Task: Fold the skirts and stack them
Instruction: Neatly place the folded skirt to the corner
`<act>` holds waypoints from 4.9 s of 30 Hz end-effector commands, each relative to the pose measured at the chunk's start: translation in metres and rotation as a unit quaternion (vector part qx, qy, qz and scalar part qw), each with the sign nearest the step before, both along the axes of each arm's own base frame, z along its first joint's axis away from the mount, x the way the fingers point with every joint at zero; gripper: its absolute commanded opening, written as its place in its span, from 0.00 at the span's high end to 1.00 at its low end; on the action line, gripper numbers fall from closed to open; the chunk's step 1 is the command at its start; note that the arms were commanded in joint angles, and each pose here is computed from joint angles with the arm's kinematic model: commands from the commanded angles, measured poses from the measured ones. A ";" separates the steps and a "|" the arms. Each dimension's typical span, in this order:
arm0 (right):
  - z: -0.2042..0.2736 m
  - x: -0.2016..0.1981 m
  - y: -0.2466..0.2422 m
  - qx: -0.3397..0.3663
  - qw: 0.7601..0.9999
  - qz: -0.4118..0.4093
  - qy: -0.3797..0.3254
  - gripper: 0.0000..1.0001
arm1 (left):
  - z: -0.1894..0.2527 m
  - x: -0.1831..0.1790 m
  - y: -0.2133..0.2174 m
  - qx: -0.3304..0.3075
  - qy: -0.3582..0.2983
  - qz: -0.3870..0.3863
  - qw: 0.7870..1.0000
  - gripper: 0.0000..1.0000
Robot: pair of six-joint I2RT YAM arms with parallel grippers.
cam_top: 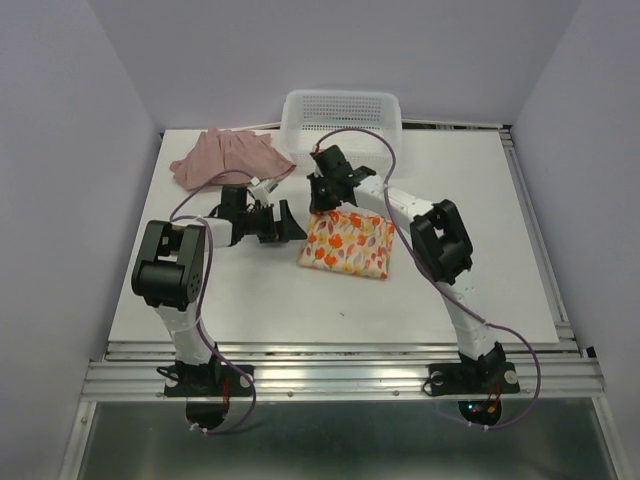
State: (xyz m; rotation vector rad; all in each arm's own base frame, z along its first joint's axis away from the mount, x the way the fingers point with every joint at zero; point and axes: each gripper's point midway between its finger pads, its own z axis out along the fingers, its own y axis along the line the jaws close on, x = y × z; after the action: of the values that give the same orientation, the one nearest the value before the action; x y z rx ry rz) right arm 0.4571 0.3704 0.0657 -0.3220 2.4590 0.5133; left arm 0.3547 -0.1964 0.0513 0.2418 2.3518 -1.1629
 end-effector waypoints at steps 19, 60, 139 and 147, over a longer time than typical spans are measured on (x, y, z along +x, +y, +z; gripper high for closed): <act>0.073 0.024 -0.005 0.116 0.993 -0.025 -0.011 0.99 | -0.024 0.006 -0.051 -0.076 0.061 0.029 0.995 0.02; 0.115 0.065 -0.077 0.132 0.984 -0.111 -0.053 0.00 | 0.025 0.077 0.006 0.158 -0.089 0.078 0.980 1.00; 0.078 0.056 -0.128 0.103 0.991 -0.090 -0.008 0.00 | 0.115 0.243 0.244 0.076 -0.134 0.205 0.967 0.90; 0.077 0.053 -0.131 0.097 0.991 -0.089 -0.009 0.00 | 0.097 0.255 0.276 0.165 -0.147 0.236 0.946 0.53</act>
State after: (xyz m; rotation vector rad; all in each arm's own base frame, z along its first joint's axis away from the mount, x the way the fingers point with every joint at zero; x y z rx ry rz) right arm 0.5024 0.2407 0.1196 -0.0016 2.4290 0.6551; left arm 0.5953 0.0523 0.1304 -0.0933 2.2009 -0.6544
